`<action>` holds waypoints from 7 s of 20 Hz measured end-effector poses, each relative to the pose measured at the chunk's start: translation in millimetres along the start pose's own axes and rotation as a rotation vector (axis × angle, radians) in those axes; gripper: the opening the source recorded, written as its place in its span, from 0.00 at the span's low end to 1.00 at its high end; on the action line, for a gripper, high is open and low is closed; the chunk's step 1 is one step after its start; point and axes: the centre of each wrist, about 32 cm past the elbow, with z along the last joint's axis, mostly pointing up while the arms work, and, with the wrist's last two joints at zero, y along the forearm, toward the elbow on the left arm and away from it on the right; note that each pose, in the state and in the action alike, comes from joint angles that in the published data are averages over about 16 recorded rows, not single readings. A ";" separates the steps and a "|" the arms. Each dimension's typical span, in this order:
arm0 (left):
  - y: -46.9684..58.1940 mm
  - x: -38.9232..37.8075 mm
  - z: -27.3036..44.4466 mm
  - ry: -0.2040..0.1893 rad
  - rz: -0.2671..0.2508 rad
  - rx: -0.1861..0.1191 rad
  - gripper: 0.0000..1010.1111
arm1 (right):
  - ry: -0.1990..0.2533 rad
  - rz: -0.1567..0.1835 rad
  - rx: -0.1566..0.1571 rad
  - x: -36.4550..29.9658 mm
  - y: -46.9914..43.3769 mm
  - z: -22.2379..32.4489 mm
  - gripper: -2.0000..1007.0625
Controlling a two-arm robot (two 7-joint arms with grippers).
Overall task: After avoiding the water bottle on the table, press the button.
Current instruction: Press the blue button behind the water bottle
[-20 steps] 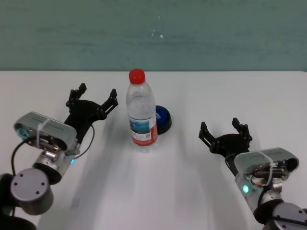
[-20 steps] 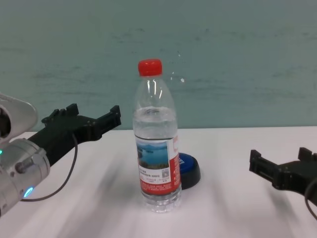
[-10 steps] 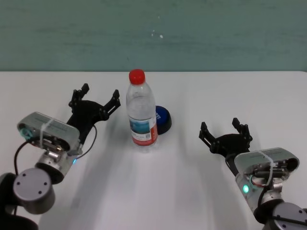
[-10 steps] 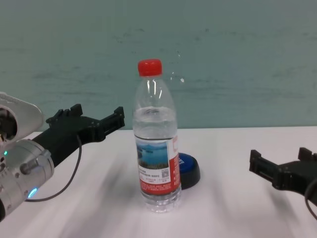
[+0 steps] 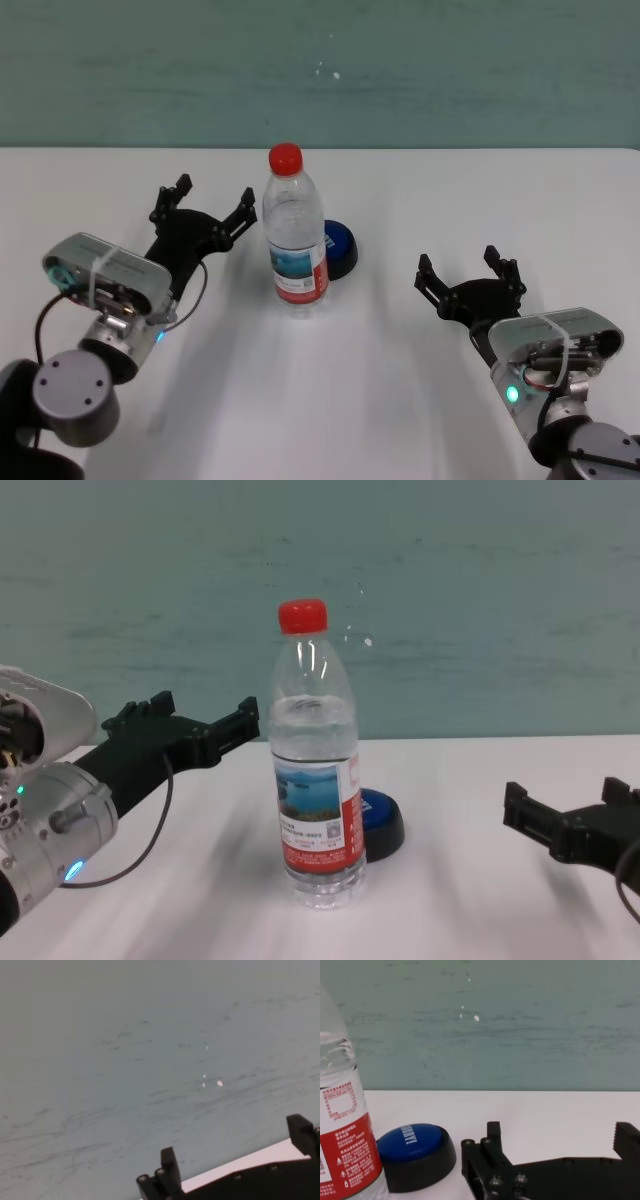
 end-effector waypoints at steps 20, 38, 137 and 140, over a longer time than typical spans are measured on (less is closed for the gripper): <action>-0.7 1.9 -0.5 -0.001 0.018 0.008 1.00 | 0.000 0.000 0.000 0.0 0.0 0.0 1.00; 4.2 18.6 -3.1 0.020 0.080 0.032 1.00 | 0.000 0.000 0.000 0.0 0.0 0.0 1.00; 138.4 9.4 27.7 0.138 -0.069 0.013 1.00 | 0.000 0.000 0.000 0.0 0.0 0.0 1.00; 137.4 5.6 27.5 0.136 -0.077 0.011 1.00 | 0.000 0.000 0.000 0.0 0.0 0.0 1.00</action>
